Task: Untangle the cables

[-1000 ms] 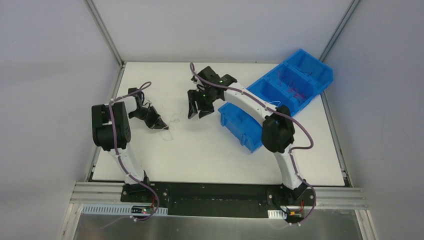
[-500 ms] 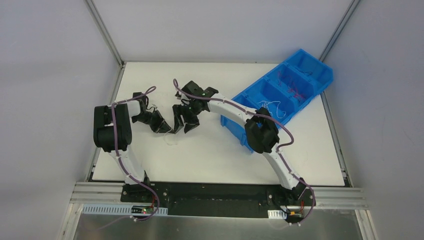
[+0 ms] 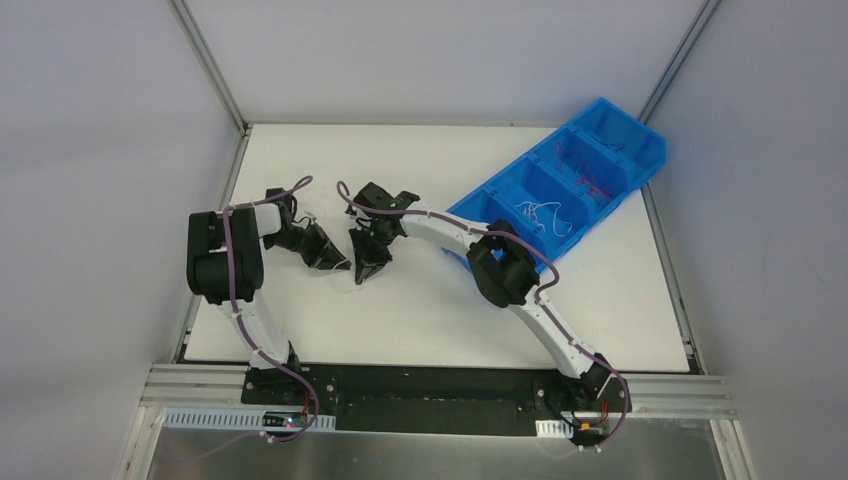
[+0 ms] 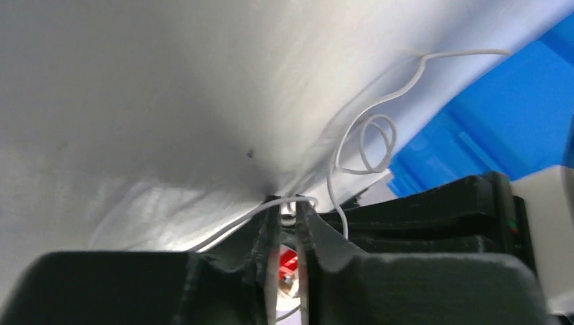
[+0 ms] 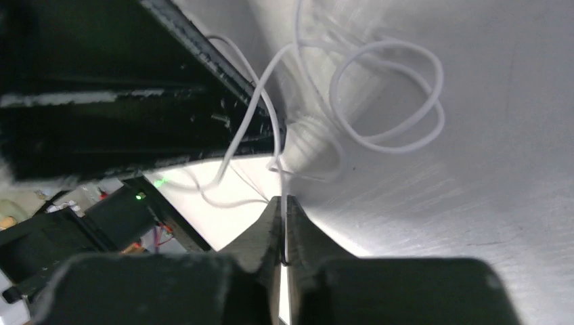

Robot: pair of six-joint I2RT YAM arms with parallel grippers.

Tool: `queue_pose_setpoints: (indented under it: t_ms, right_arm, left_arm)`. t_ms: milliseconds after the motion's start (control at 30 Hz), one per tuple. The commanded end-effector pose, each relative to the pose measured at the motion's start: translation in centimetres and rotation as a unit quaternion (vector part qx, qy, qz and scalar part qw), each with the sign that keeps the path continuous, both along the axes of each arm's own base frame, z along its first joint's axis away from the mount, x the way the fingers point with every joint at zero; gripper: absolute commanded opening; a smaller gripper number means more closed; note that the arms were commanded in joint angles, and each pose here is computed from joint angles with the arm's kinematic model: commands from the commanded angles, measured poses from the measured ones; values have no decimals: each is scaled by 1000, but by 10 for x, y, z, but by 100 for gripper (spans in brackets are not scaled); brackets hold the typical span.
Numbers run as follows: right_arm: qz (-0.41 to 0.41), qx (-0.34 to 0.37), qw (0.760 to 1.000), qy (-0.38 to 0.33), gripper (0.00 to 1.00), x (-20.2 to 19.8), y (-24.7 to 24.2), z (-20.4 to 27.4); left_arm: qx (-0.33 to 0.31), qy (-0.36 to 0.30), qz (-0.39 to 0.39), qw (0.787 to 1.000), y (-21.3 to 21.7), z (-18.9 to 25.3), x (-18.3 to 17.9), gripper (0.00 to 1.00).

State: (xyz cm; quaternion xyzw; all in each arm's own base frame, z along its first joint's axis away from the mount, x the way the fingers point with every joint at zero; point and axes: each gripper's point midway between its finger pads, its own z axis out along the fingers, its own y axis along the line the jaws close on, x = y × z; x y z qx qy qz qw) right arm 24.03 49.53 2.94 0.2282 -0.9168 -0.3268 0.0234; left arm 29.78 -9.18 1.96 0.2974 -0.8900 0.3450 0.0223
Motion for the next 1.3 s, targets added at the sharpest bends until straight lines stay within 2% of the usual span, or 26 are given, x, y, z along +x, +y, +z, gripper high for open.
queue_pose_setpoints:
  t_ms: [0, 33, 133, 400, 533, 667, 733, 767, 800, 867, 900, 1067, 1200, 1267]
  right_arm:
    - [-6, 15, 1000, -23, 0, 10, 5, 19]
    - [-4, 15, 1000, -25, 0, 9, 3, 20]
    - [-5, 14, 999, -33, 0, 9, 0, 25]
    - [-2, 11, 1000, -20, 0, 5, -4, 22]
    - [-7, 15, 1000, -15, 0, 6, -2, 23]
    - [-13, 18, 1000, -18, 0, 10, -5, 29]
    - [-16, 22, 999, -22, 0, 13, -7, 36]
    - [-18, 25, 999, -26, 0, 14, -7, 41]
    - [-21, 28, 999, -29, 0, 17, -8, 46]
    - [-29, 33, 998, -40, 0, 24, -12, 58]
    - [-34, 34, 998, -45, 0, 28, -15, 61]
    - [-67, 55, 993, -76, 0, 52, -30, 89]
    - [-98, 82, 984, -127, 0, 75, -44, 135]
    - [-126, 102, 975, -153, 0, 92, -55, 165]
  left_arm:
    - [-3, -26, 2, 1000, 7, 18, 2, 34]
    - [-1, -32, 10, 999, 12, 21, 4, 43]
    - [-5, -57, 18, 998, 22, 33, 7, 51]
    - [-16, -129, 2, 992, 15, 59, 5, 55]
    - [-29, -133, -29, 990, -3, 59, 3, 58]
    - [-24, -108, -42, 993, -10, 45, -5, 56]
    - [-26, -95, -45, 994, -11, 39, -9, 52]
    - [-30, -93, -48, 994, -12, 39, -11, 45]
    - [-34, -95, -50, 994, -13, 40, -12, 35]
    - [-43, -110, -55, 992, -16, 49, -12, 8]
    - [-44, -123, -55, 990, -17, 57, -11, 0]
    - [-20, -223, -36, 974, -11, 112, 4, 0]
    - [-20, -313, 49, 948, 10, 168, 34, 0]
    - [-52, -343, 102, 932, 20, 195, 58, 0]
